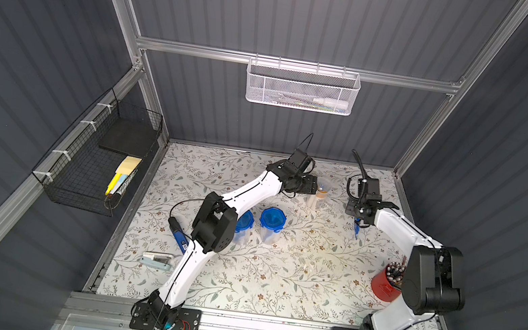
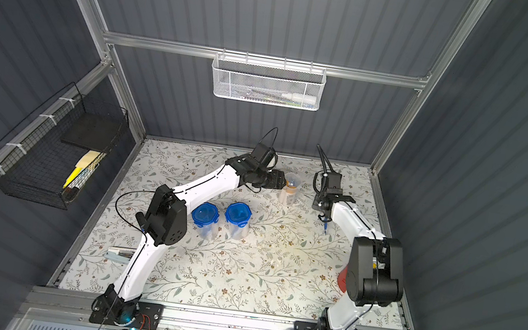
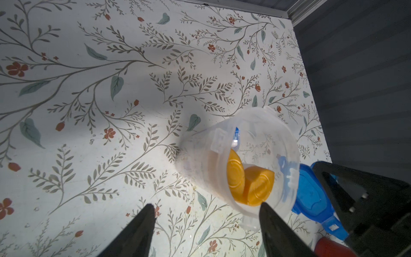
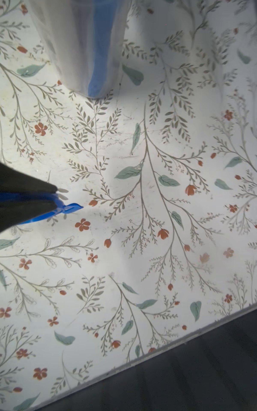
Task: Take out toiletry kits
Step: Place the lid at the center of the board, then pick up the container from the center of the board.
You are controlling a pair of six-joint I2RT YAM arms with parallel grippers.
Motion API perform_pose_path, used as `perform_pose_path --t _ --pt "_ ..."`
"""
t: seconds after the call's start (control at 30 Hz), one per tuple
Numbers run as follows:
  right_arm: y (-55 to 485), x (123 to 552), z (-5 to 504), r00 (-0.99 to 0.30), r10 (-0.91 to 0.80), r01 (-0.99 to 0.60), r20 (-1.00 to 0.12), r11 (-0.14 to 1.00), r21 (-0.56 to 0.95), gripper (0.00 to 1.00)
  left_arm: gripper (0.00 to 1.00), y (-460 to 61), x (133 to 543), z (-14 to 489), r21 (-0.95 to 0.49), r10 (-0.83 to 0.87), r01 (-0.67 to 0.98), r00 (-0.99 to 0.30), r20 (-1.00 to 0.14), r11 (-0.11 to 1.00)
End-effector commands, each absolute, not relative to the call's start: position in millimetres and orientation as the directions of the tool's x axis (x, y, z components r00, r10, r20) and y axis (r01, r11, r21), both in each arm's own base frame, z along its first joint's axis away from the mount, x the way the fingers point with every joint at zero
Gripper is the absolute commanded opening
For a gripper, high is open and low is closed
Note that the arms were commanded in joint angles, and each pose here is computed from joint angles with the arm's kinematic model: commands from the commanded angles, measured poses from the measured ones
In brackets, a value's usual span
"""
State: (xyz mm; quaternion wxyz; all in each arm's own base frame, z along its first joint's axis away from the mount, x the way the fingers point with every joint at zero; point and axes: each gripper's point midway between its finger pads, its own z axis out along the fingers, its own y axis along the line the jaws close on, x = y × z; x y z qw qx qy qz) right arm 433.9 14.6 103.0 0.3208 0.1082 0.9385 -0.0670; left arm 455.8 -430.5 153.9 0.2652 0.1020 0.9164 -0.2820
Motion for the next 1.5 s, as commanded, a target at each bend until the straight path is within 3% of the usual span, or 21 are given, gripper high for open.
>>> perform_pose_path --t 0.0,0.3,0.57,1.0,1.17,1.33,1.47 --pt "19.3 441.7 101.4 -0.771 0.167 0.25 -0.615 0.967 -0.052 0.2 0.75 -430.8 457.8 150.6 -0.44 0.058 0.346 -0.835 -0.547 0.829" --pt "41.6 442.0 97.5 -0.761 0.27 0.223 -0.589 0.963 0.153 0.37 0.75 -431.2 461.1 146.8 -0.422 0.068 0.349 -0.832 -0.551 0.837" --pt "46.6 429.0 122.1 -0.706 0.377 0.216 -0.599 0.921 0.326 0.4 0.72 -433.0 465.3 140.9 -0.417 0.072 0.351 -0.83 -0.554 0.839" --pt "52.6 414.9 142.6 -0.691 0.373 0.169 -0.619 0.916 0.364 0.41 0.32 -437.3 466.4 131.2 -0.433 0.064 0.34 -0.842 -0.536 0.835" --pt "58.0 413.8 140.2 -0.699 0.371 0.148 -0.612 0.912 0.384 0.41 0.09 -435.0 462.7 130.3 -0.436 0.069 0.336 -0.849 -0.524 0.835" --pt "61.3 413.0 137.7 -0.704 0.369 0.134 -0.607 0.908 0.397 0.41 0.0 -431.8 458.8 127.4 -0.468 0.062 0.322 -0.87 -0.489 0.823" --pt "66.2 413.3 138.9 -0.708 0.358 0.104 -0.609 0.905 0.411 0.41 0.0 -428.1 457.5 128.1 -0.498 0.055 0.315 -0.882 -0.468 0.808"
